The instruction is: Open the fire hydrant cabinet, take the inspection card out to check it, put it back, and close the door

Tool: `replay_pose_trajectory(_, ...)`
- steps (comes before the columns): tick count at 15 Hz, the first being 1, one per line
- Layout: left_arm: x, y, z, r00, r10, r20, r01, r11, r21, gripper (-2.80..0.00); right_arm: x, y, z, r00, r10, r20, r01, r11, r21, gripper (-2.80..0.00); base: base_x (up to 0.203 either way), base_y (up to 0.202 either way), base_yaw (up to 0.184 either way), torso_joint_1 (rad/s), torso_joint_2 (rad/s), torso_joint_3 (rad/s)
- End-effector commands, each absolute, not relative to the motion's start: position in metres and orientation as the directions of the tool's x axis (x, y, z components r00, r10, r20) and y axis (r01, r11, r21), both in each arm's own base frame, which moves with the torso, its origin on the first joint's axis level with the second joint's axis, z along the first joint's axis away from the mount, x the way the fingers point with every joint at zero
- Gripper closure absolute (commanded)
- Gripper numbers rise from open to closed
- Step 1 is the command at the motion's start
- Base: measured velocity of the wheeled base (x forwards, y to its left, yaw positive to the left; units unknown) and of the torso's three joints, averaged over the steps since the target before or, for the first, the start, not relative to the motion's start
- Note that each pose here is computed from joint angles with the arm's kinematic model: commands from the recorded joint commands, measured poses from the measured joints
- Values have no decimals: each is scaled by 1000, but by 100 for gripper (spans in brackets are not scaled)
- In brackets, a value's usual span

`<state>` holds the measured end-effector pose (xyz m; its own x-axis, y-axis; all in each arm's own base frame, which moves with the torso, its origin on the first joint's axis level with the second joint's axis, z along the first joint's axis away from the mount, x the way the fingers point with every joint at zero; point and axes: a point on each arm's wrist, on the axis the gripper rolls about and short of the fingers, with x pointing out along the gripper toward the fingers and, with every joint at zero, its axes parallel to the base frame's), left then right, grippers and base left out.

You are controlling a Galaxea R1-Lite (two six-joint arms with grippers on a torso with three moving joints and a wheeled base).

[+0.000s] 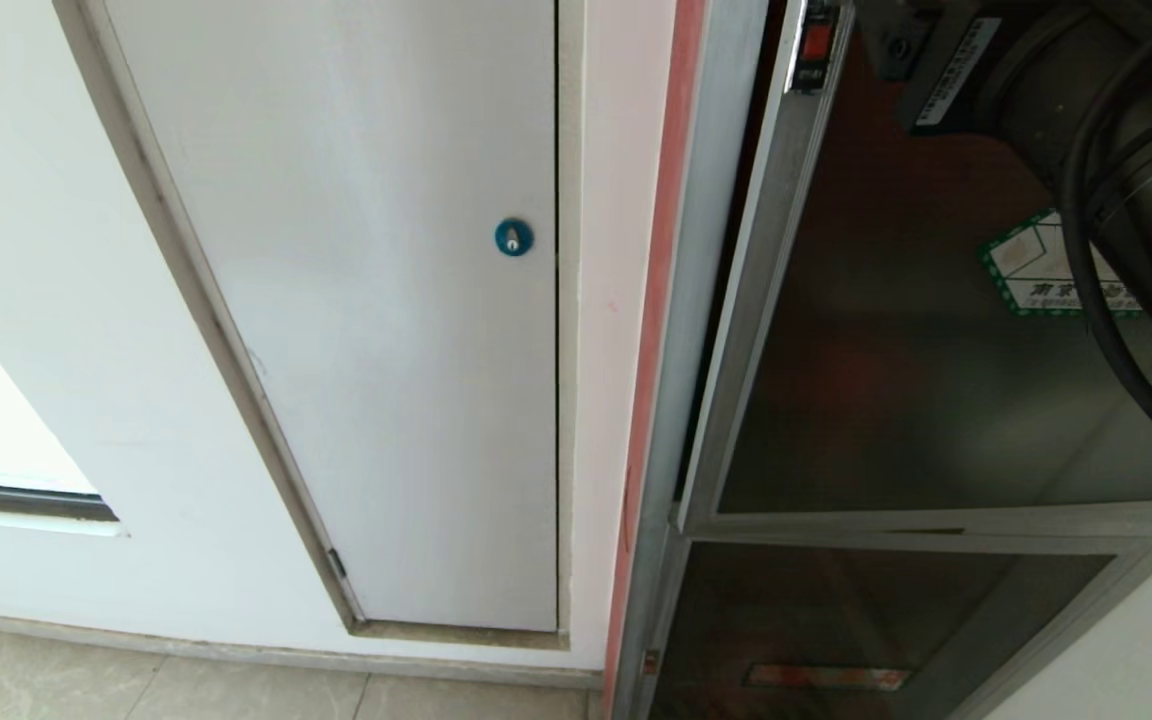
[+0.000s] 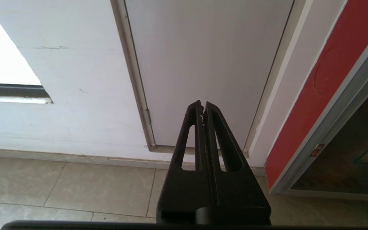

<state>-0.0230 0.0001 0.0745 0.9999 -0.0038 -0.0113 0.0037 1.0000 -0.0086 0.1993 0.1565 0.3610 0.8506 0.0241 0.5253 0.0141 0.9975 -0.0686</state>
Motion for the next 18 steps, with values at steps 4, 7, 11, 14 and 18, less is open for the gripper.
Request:
replay_pose_trajectory(4, -23, 0, 74, 1000, -5, -12, 4, 1000, -9, 0, 195, 154, 350, 868, 17, 496, 29, 996, -85, -280, 0, 0, 0, 0, 0, 0)
replay_pose_trajectory(7, -23, 0, 74, 1000, -5, -14, 4, 1000, -9, 0, 185, 144, 348, 872, 5, 490, 40, 996, -80, 0, 0, 0, 0, 0, 0, 0)
replay_pose_trajectory(11, -23, 0, 74, 1000, -5, -13, 4, 1000, -9, 0, 170, 130, 347, 873, -21, 486, 62, 996, -70, 0, 0, 0, 0, 0, 0, 0)
replay_pose_trajectory(14, -23, 0, 74, 1000, -5, -12, 4, 1000, -9, 0, 156, 118, 346, 873, -35, 487, 75, 995, -63, 0, 0, 0, 0, 0, 0, 0)
replay_pose_trajectory(18, -23, 0, 74, 1000, -5, -14, 4, 1000, -9, 0, 137, 101, 345, 866, -56, 497, 89, 995, -42, 0, 0, 0, 0, 0, 0, 0)
